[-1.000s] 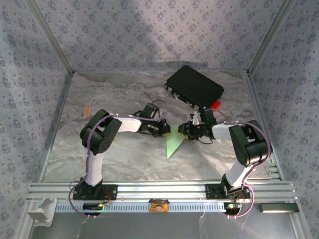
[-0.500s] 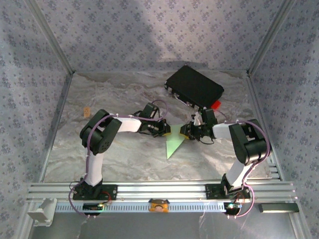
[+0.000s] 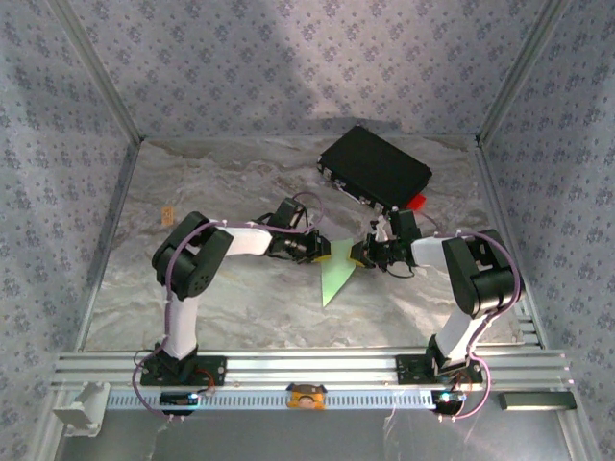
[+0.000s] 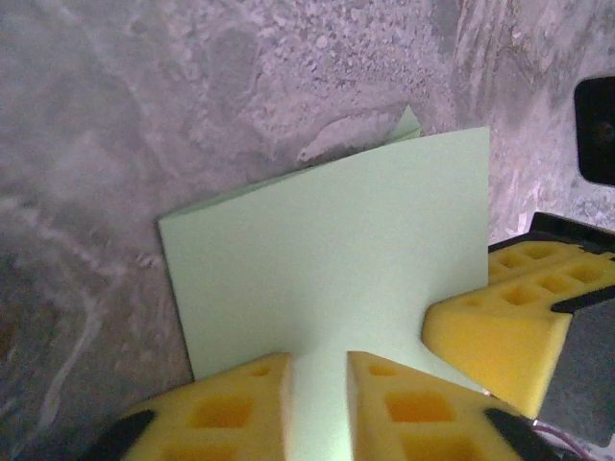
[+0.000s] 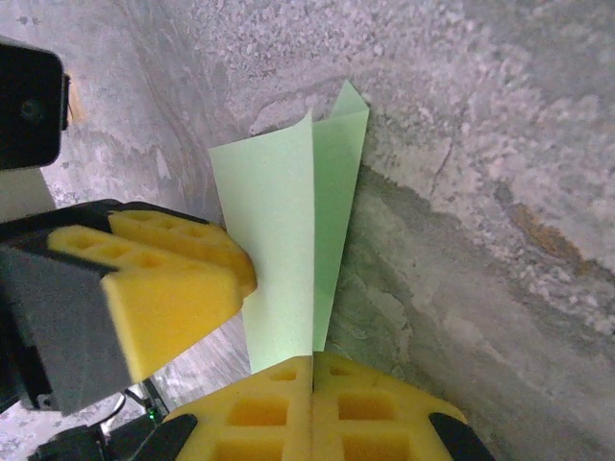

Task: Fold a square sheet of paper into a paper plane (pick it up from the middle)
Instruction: Fold the wing for the fifth time at the center of the table.

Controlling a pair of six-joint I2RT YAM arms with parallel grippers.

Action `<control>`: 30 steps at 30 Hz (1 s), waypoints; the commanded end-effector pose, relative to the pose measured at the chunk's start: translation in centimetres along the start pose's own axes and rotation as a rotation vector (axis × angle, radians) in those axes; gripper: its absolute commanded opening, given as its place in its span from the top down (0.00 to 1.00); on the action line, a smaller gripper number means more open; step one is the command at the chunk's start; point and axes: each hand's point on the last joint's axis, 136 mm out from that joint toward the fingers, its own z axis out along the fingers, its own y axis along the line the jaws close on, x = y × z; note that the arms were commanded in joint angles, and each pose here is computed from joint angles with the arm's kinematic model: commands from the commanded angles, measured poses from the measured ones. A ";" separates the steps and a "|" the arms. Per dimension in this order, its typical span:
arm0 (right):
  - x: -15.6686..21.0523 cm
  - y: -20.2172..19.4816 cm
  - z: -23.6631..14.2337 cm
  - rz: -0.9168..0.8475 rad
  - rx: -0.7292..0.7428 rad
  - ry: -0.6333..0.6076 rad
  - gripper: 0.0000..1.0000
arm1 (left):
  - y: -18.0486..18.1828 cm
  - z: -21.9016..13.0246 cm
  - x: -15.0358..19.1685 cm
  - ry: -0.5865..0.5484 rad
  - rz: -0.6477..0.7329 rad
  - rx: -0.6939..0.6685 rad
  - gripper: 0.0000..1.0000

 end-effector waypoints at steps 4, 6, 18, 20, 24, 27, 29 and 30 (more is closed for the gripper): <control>-0.2 1.5 -1.4 0.034 0.018 -0.086 0.99 | -1.7 -2.9 -0.3 -0.089 0.083 -0.015 0.57; -0.4 1.7 -1.7 0.070 0.017 -0.130 1.00 | -2.1 -3.4 -0.3 -0.106 0.122 -0.029 0.55; -0.5 -0.5 -2.8 0.324 0.062 -0.289 1.00 | -2.1 -3.0 4.5 -0.082 0.478 -0.318 0.54; -0.5 -0.2 -3.1 0.324 0.057 -0.305 1.00 | -2.0 -2.8 5.5 -0.066 0.537 -0.361 0.54; -0.4 0.0 -3.2 0.316 0.065 -0.298 1.00 | -2.3 -2.3 6.8 -0.057 0.640 -0.416 0.52; -0.4 0.1 -3.2 0.318 0.062 -0.297 1.00 | -2.9 -1.8 7.6 -0.062 0.711 -0.447 0.52; -0.4 0.2 -3.1 0.316 0.059 -0.293 1.00 | -3.0 -1.6 7.9 -0.068 0.754 -0.482 0.51; -0.4 0.3 -3.1 0.318 0.058 -0.291 1.00 | -3.2 -1.6 7.9 -0.077 0.771 -0.503 0.51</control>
